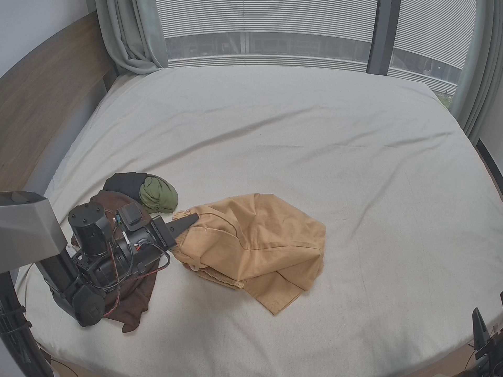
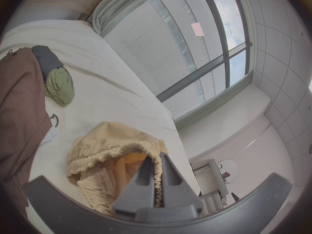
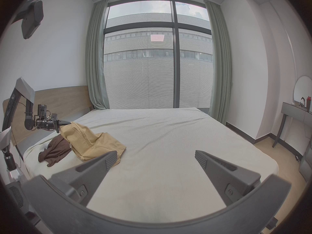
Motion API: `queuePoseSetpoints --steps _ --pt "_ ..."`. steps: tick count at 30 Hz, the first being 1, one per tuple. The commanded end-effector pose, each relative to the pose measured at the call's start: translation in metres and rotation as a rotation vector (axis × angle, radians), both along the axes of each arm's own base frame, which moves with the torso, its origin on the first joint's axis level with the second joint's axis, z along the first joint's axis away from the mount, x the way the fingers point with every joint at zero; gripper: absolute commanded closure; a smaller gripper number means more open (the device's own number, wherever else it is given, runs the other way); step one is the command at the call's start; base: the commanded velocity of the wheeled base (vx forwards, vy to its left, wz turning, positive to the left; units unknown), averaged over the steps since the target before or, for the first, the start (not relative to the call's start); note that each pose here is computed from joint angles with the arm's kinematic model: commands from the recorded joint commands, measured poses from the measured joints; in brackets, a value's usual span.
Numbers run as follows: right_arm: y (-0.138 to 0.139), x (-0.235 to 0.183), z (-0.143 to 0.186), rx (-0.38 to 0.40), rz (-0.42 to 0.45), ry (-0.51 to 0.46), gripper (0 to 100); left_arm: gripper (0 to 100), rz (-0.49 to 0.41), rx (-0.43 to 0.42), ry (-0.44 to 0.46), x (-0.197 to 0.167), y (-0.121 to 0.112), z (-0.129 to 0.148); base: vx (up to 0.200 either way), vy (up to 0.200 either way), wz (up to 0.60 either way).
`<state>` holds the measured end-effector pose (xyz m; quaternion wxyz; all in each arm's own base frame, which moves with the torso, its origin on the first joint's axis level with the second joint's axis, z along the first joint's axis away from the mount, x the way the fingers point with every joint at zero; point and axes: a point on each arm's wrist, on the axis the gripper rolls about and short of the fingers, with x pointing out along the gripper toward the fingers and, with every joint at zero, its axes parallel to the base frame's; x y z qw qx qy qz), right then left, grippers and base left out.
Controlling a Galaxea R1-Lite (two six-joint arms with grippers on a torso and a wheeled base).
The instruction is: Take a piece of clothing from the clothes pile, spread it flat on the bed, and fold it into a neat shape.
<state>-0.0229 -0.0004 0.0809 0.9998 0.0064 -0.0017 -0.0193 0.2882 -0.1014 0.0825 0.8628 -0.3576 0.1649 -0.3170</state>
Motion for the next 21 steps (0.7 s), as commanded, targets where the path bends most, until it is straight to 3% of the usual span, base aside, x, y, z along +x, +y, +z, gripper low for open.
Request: queuePoseSetpoints --steps 1,8,12,14,19,21 --pt "0.000 0.000 -0.005 0.004 -0.001 0.001 0 100 0.021 -0.003 -0.008 0.001 0.000 0.002 0.000 0.000 0.00" --pt "0.000 0.000 -0.004 0.004 -0.016 -0.009 0 100 0.019 -0.005 -0.014 0.000 0.000 0.004 0.000 0.000 0.00" --pt "0.000 -0.002 0.030 -0.021 -0.020 -0.247 0 100 0.029 -0.012 -0.032 0.001 0.001 0.009 0.000 0.000 0.00" --pt "0.000 0.003 0.039 -0.017 -0.004 -0.211 0 100 0.029 -0.014 -0.037 0.002 0.001 0.010 0.000 0.000 0.00" --pt "0.000 0.021 0.054 0.062 0.176 -0.088 0 100 0.038 -0.014 -0.046 0.002 0.004 0.012 0.000 0.000 0.00" --pt "0.002 0.028 0.069 0.142 0.289 -0.064 0 100 0.041 -0.012 -0.047 0.002 0.005 0.013 0.000 0.000 0.00"
